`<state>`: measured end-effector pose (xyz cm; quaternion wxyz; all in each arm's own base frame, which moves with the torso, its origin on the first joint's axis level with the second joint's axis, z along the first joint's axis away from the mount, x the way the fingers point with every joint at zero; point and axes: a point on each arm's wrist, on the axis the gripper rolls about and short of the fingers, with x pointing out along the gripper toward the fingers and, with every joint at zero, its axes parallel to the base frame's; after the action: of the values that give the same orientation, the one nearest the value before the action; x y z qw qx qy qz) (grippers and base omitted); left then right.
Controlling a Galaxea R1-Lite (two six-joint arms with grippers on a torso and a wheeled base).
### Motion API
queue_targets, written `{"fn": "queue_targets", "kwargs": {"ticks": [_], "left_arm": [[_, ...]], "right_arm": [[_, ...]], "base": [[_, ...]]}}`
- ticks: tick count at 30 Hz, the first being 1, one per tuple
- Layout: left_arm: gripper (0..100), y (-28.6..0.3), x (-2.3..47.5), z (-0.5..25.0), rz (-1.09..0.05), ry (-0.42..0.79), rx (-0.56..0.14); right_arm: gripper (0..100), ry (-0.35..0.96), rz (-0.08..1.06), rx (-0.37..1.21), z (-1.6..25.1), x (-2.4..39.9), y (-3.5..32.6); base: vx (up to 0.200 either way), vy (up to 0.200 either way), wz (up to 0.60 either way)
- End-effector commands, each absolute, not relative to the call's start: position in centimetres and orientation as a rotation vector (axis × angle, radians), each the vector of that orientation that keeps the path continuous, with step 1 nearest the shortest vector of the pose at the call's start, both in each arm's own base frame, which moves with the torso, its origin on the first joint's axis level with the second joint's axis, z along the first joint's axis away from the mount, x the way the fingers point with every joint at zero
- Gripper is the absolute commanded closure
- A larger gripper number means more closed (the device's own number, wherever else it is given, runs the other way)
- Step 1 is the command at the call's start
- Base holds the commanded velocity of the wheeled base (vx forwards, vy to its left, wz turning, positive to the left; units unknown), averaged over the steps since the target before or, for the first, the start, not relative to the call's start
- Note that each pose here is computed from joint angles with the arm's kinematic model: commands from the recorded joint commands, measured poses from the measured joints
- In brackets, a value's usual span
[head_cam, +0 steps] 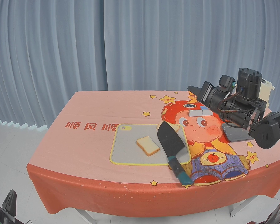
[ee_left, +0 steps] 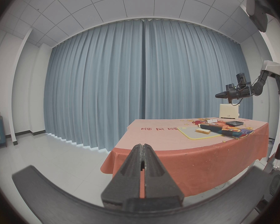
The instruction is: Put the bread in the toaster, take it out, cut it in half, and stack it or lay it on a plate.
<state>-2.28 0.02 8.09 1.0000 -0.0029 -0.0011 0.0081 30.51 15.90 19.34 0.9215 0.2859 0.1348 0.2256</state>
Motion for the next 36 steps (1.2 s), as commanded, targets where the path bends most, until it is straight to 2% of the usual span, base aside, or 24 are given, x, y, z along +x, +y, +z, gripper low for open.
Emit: {"fn": "queue_targets", "kwargs": {"ticks": [1,14,15,21,24,27,29,32,36], "left_arm": [[100,0.0,-2.1,7.6,0.017,0.017,-0.006],[100,0.0,-2.1,7.6,0.017,0.017,-0.006],[100,0.0,-2.1,7.6,0.017,0.017,-0.006],[100,0.0,-2.1,7.6,0.017,0.017,-0.006],[100,0.0,-2.1,7.6,0.017,0.017,-0.006],[100,0.0,-2.1,7.6,0.017,0.017,-0.006],[100,0.0,-2.1,7.6,0.017,0.017,-0.006],[100,0.0,-2.1,7.6,0.017,0.017,-0.006],[100,0.0,-2.1,7.6,0.017,0.017,-0.006]], "right_arm": [[100,0.301,0.458,0.581,18.5,30.9,16.2],[100,0.340,0.451,0.547,17.2,29.8,18.0],[0,0.347,0.450,0.541,17.0,29.4,18.3],[0,0.338,0.399,0.453,16.6,27.9,18.8],[0,0.340,0.415,0.231,16.0,26.8,18.2],[0,0.402,0.418,0.112,15.2,26.3,18.0],[0,0.510,0.433,0.009,14.1,24.8,17.9],[0,0.592,0.453,-0.042,13.3,23.5,18.1],[0,0.638,0.483,-0.085,12.4,22.0,18.3]], "base": [[0.000,0.000,0.00],[0.000,0.000,0.00],[0.000,0.000,0.00],[0.000,0.000,0.00],[0.000,0.000,0.00],[0.000,0.000,0.00],[0.000,0.000,0.00],[0.000,0.000,0.00],[0.000,0.000,0.00]]}}
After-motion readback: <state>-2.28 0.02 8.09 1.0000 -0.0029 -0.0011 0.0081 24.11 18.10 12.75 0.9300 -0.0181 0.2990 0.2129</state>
